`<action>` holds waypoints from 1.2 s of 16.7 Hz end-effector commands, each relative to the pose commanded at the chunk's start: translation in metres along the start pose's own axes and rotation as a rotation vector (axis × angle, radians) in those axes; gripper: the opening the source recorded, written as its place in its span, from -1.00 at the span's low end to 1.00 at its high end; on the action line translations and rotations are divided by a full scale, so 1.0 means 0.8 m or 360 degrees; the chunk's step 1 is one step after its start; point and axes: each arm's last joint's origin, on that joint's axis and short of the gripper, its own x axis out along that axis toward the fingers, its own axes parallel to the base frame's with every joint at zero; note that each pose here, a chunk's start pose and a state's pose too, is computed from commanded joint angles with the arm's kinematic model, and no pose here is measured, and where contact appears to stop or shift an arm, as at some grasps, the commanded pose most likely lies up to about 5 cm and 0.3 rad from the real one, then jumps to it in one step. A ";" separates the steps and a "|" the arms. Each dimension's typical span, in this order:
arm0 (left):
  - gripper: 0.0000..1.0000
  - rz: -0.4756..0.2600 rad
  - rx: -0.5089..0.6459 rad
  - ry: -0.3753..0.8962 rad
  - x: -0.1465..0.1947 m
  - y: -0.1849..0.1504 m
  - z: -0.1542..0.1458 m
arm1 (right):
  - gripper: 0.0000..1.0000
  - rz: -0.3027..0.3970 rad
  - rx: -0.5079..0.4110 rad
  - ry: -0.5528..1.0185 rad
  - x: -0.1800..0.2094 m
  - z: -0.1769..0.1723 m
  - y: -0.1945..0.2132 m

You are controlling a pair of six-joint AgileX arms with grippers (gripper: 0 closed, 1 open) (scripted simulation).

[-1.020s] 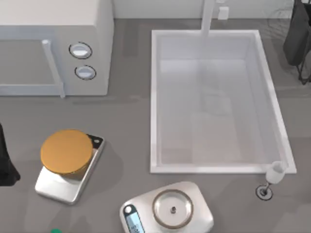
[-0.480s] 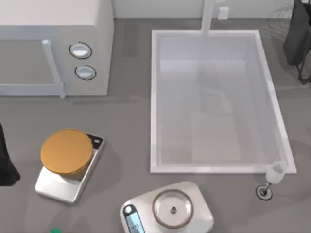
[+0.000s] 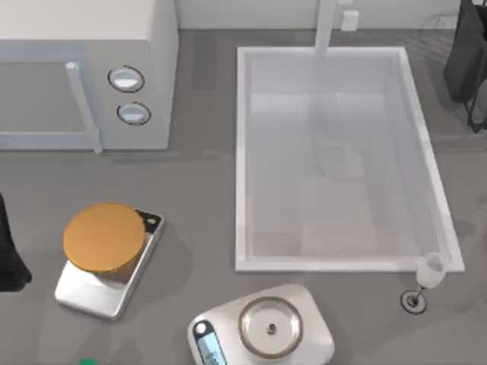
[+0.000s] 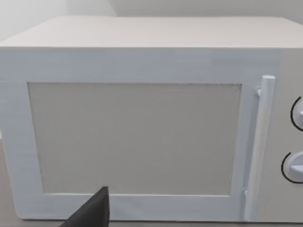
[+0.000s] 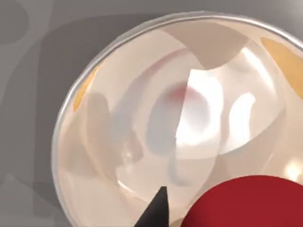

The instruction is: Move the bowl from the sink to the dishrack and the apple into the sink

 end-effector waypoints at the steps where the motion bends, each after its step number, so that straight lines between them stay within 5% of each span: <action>1: 1.00 0.0000 0.0000 0.0000 0.000 0.000 0.000 | -1.00 -0.0021 -0.0029 -0.0035 0.002 0.005 0.007; 11: 1.00 0.0000 0.0000 0.0000 0.000 0.000 0.000 | -1.00 -0.0291 -0.0355 -0.1021 0.027 0.056 0.165; 20: 1.00 0.0000 0.0000 0.0000 0.000 0.000 0.000 | -1.00 -0.0115 -0.0155 -0.2102 0.014 0.011 0.292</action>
